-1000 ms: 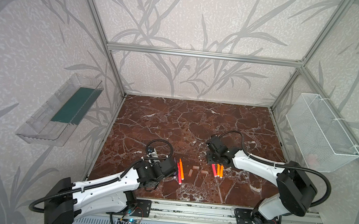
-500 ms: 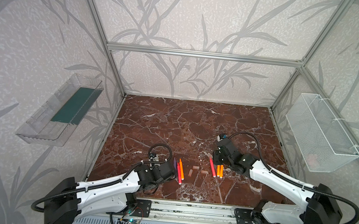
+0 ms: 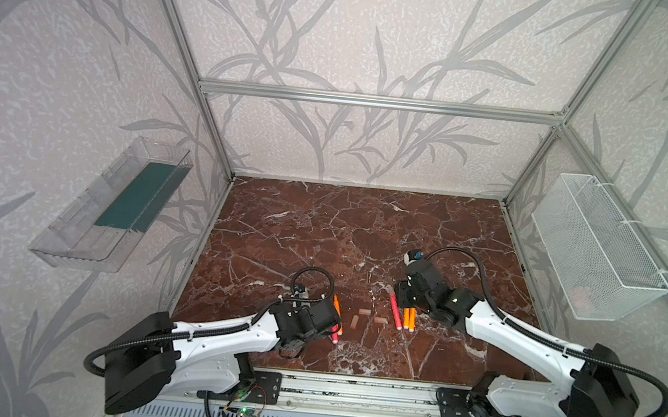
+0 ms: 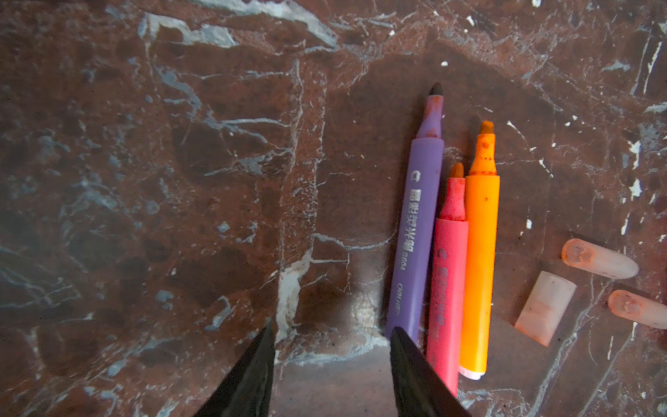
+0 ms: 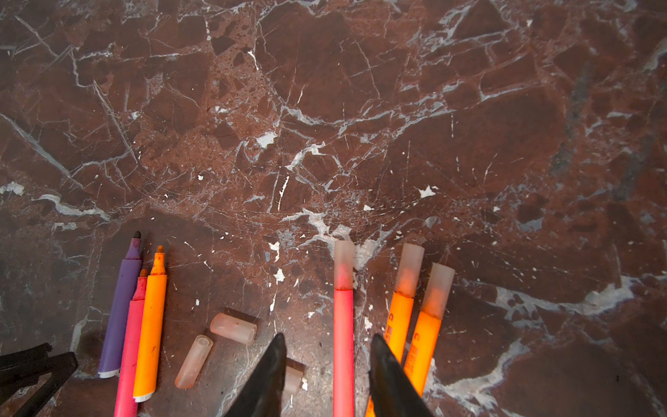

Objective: Insert the pens into the pen caps
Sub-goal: 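Move the left gripper over the purple marker and grasp it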

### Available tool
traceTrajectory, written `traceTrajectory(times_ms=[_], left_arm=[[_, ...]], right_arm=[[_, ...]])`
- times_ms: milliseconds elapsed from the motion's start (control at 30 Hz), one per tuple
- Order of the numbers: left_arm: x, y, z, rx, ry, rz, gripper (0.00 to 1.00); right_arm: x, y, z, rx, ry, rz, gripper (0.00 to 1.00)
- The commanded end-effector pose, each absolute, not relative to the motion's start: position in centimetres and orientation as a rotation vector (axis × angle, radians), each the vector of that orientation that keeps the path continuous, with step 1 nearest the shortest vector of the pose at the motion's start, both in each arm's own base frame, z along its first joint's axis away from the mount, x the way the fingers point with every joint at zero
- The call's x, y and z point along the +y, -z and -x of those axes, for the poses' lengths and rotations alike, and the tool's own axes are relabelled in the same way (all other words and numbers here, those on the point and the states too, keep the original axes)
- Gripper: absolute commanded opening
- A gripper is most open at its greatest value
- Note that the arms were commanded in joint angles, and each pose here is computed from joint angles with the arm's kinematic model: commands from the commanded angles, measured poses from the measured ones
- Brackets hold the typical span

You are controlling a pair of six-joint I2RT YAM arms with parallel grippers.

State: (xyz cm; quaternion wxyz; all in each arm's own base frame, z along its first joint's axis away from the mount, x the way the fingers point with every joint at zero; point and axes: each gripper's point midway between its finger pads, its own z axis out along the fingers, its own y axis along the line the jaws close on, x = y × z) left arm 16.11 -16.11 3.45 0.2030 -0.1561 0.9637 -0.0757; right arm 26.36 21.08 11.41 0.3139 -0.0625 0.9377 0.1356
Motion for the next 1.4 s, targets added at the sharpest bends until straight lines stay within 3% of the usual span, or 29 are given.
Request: traceTrajectory(times_ms=[0,567,967,1367], left_arm=[[-17.5,-4.1,-16.6,2.681,0.245,0.417,0.51],[-18.9,-3.5,-17.0,2.69,0.259,0.386,0.43],[-18.7,-2.7,-17.4,2.702,0.146,0.359,0.4],[-17.3,-1.5,-16.7,2.773,-0.064,0.348,0.25]], right_arm=[[21.3,-11.1,-26.5,2.476,-0.369,0.17,0.39],[21.6,-10.5,-26.5,2.491,-0.375,0.177,0.39],[21.3,-10.7,-26.2,2.489,-0.376,0.179,0.39],[21.1,-10.9,-26.2,2.482,-0.372,0.175,0.39]])
